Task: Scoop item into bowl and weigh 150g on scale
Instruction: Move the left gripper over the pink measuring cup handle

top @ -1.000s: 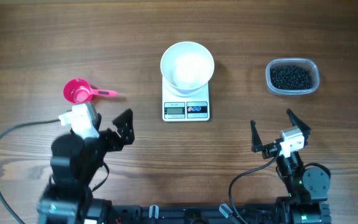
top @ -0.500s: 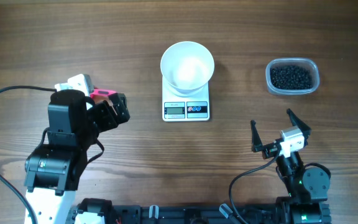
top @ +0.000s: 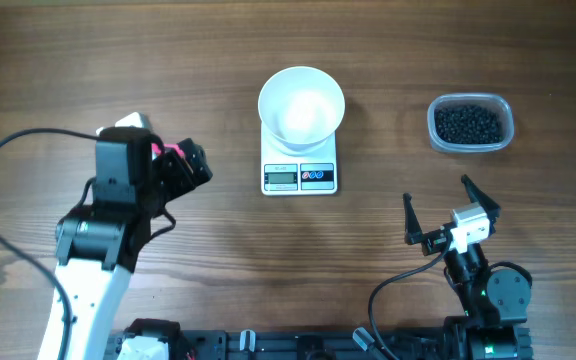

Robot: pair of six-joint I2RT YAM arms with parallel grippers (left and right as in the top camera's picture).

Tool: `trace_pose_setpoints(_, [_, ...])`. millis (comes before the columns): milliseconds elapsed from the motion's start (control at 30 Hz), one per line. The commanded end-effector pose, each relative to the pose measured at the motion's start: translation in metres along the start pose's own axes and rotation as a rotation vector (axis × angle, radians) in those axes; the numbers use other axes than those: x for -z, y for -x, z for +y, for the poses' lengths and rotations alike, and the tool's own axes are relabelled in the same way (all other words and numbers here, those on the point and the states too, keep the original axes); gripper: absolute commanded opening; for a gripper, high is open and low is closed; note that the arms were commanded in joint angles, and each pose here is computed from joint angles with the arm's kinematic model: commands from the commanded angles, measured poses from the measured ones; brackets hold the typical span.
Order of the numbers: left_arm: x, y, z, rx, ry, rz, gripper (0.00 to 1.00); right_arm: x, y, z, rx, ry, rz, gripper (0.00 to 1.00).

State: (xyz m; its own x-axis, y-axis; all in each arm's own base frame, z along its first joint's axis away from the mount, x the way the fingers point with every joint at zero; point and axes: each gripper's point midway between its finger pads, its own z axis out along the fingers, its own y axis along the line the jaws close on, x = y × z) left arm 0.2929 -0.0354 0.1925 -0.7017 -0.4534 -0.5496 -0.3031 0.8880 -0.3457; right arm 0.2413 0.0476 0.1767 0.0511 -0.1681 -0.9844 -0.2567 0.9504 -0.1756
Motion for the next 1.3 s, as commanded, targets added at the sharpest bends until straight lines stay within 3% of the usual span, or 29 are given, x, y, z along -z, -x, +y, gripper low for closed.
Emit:
trace_pose_setpoints(0, [-0.016,0.010,-0.002,0.037,0.019,-0.004,1.00,0.000,0.001,-0.002,-0.017,-0.012,-0.003,1.00])
trace_pose_setpoints(367, [-0.032,0.016,-0.006,0.037,0.019,-0.010,1.00,0.000,0.001,-0.002,-0.017,-0.012,-0.003,1.00])
trace_pose_setpoints(467, [-0.032,0.016,0.014,0.185,0.123,-0.035,1.00,0.000,0.001,-0.002,-0.017,-0.012,-0.003,1.00])
trace_pose_setpoints(633, [-0.033,0.018,0.025,0.388,0.177,-0.072,1.00,0.000,0.001,-0.002,-0.017,-0.012,-0.004,1.00])
trace_pose_setpoints(833, [-0.069,0.005,0.042,0.641,0.296,-0.049,1.00,0.000,0.001,-0.002,-0.017,-0.012,-0.003,1.00])
trace_pose_setpoints(1133, [-0.079,0.018,0.030,0.653,0.229,-0.078,1.00,0.000,0.001,-0.002,-0.017,-0.012,-0.004,1.00])
trace_pose_setpoints(1267, [-0.070,0.033,0.022,0.735,0.230,-0.094,0.96,0.000,0.001,-0.002,-0.017,-0.012,-0.004,1.00])
